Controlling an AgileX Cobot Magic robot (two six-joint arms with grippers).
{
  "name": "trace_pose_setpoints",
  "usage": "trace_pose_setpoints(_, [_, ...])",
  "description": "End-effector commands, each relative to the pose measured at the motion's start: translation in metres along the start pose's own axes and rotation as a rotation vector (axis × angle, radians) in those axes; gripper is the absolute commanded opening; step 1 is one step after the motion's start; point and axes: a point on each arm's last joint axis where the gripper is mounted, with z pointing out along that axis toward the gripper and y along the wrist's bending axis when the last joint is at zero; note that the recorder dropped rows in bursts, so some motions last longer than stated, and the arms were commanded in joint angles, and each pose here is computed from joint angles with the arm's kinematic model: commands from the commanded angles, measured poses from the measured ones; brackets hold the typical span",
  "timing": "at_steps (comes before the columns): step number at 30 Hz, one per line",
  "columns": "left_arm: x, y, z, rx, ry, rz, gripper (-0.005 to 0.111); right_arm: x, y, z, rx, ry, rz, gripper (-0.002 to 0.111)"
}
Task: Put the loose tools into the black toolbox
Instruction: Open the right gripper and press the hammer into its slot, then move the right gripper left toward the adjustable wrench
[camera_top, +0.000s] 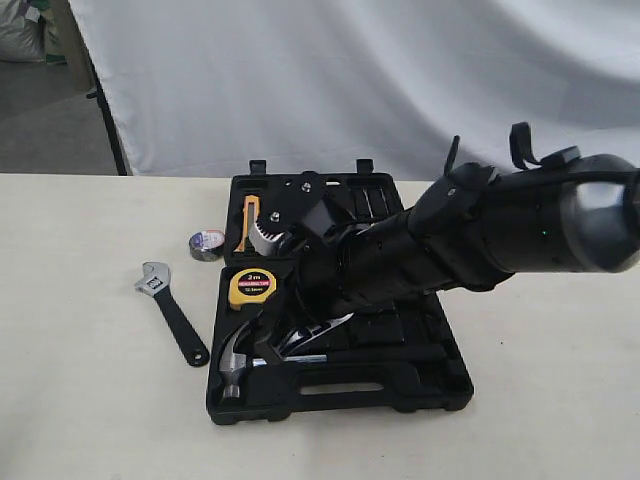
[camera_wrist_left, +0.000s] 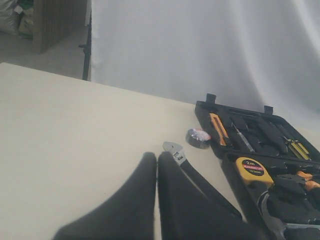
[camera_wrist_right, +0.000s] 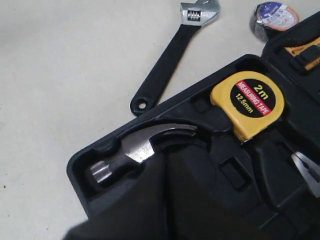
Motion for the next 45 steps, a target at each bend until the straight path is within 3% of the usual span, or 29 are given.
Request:
trace_pose_setpoints(1, [-0.002, 0.001, 0.0, -0.021, -0.02, 0.0, 0.001, 0.009, -0.003, 0.01, 0.004, 0.025, 0.032, -0.001])
trace_pose_setpoints(8, [-0.002, 0.001, 0.0, -0.021, -0.02, 0.0, 0.001, 0.016, -0.004, 0.022, -0.007, 0.047, 0.154, -0.001])
trace_pose_setpoints(14, [-0.002, 0.001, 0.0, -0.021, -0.02, 0.0, 0.001, 0.002, -0.003, 0.029, 0.003, 0.008, 0.2, -0.001])
trace_pose_setpoints(17, [-0.002, 0.001, 0.0, -0.021, -0.02, 0.0, 0.001, -0.012, 0.002, 0.037, 0.05, -0.03, 0.177, 0.0])
trace_pose_setpoints(22, [-0.002, 0.001, 0.0, -0.021, -0.02, 0.0, 0.001, -0.04, 0.02, 0.06, 0.028, -0.084, 0.114, 0.001])
trace_pose_setpoints(26, [-0.002, 0.001, 0.0, -0.021, -0.02, 0.0, 0.001, -0.059, 0.026, 0.084, 0.088, -0.141, 0.112, 0.029])
trace_pose_setpoints(30, [-0.002, 0.001, 0.0, -0.021, -0.02, 0.0, 0.001, -0.068, 0.027, 0.106, 0.033, -0.149, 0.107, 0.054])
trace_pose_setpoints(33, [-0.002, 0.001, 0.0, -0.021, -0.02, 0.0, 0.001, -0.08, 0.025, 0.118, -0.012, -0.171, 0.154, 0.055])
trace_pose_setpoints(39, [-0.002, 0.001, 0.0, -0.021, -0.02, 0.0, 0.001, -0.091, 0.014, 0.126, 0.001, -0.169, 0.047, 0.055])
trace_pose_setpoints(42, [-0.002, 0.001, 0.0, -0.021, -0.02, 0.0, 0.001, -0.09, -0.01, 0.114, 0.072, -0.143, -0.038, 0.055])
trace_pose_setpoints(45, [-0.002, 0.001, 0.0, -0.021, -0.02, 0.0, 0.001, -0.085, -0.045, 0.096, 0.131, -0.107, 0.117, 0.055])
